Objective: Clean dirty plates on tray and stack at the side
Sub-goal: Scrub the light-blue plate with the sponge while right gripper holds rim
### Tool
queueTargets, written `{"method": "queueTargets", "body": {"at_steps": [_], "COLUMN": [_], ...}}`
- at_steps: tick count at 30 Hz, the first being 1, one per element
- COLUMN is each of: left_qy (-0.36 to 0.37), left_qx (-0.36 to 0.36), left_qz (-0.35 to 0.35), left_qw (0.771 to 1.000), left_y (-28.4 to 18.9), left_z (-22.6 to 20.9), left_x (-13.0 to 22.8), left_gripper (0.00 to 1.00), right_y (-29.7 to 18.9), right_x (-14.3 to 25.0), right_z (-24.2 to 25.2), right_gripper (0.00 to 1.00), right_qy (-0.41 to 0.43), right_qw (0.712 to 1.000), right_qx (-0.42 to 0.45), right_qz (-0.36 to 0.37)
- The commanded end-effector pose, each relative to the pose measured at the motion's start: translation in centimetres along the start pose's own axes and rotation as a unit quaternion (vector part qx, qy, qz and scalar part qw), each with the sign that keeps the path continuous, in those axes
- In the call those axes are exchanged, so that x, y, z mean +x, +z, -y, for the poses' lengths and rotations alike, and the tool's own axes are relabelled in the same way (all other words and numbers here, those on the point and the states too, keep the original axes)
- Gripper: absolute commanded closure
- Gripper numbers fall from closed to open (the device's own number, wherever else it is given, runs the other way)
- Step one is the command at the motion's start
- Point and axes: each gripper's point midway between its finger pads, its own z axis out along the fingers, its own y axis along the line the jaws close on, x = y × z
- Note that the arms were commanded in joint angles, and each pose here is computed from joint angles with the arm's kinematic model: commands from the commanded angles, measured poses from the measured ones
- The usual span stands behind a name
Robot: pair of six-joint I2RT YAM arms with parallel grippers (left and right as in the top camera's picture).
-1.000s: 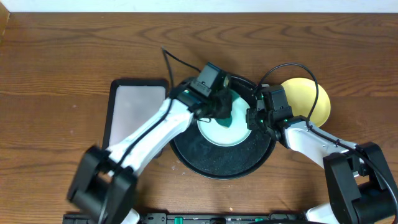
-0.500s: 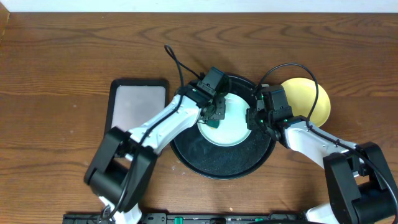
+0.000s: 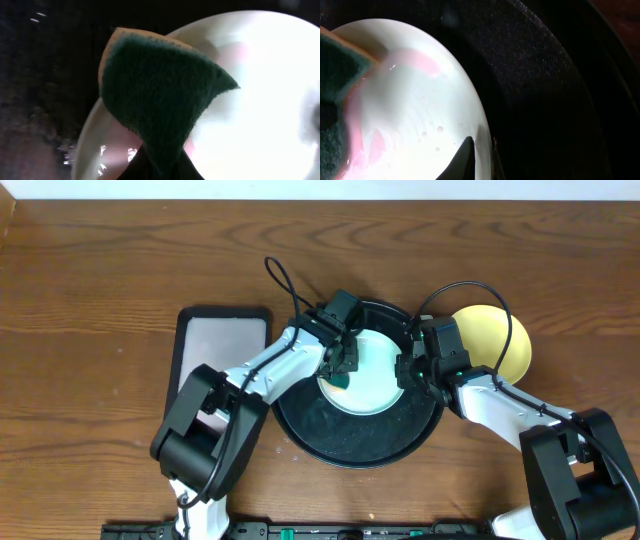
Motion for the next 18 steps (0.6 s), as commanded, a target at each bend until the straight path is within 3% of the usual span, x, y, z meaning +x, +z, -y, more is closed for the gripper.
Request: {"method": "queueTargets", "body": {"at_steps": [1,6,11,15,18], "left_qy": [-0.007,0.009,0.027,0.036,0.028], "left_qx": [0.099,0.201,0.229,0.212,0.153], "left_qz": [-0.115,-0.130,-0.086,-0.030,0.008], "left_qw": [0.988,0.971,0.969,0.976,0.988], "left_y": [1.7,-0.7,-4.3,-7.1,-7.9], "left_z": [3.0,6.8,8.3,8.1,6.1], "left_x": [4.6,4.6,2.9,1.4,0.5], "left_gripper": [0.92,0.92,0.92,0.92,0.92], "right_y": [0.1,0.1,0.1,0.1,0.1], "right_x": [0.2,0.2,0.2,0.2,0.2], "right_z": [-0.8,-0.8,-0.8,-0.8,-0.8], "right_gripper": [0.89,0.88,0.87,0.87,0.87], "right_qy": [-0.002,-0.002,-0.002,-0.002,-0.002], "right_qw": [1.000,1.000,1.000,1.000,1.000], "right_qx": [-0.013,-0.013,-0.013,-0.013,-0.013], "right_qz": [-0.004,-0.004,-0.004,-0.004,-0.004]}}
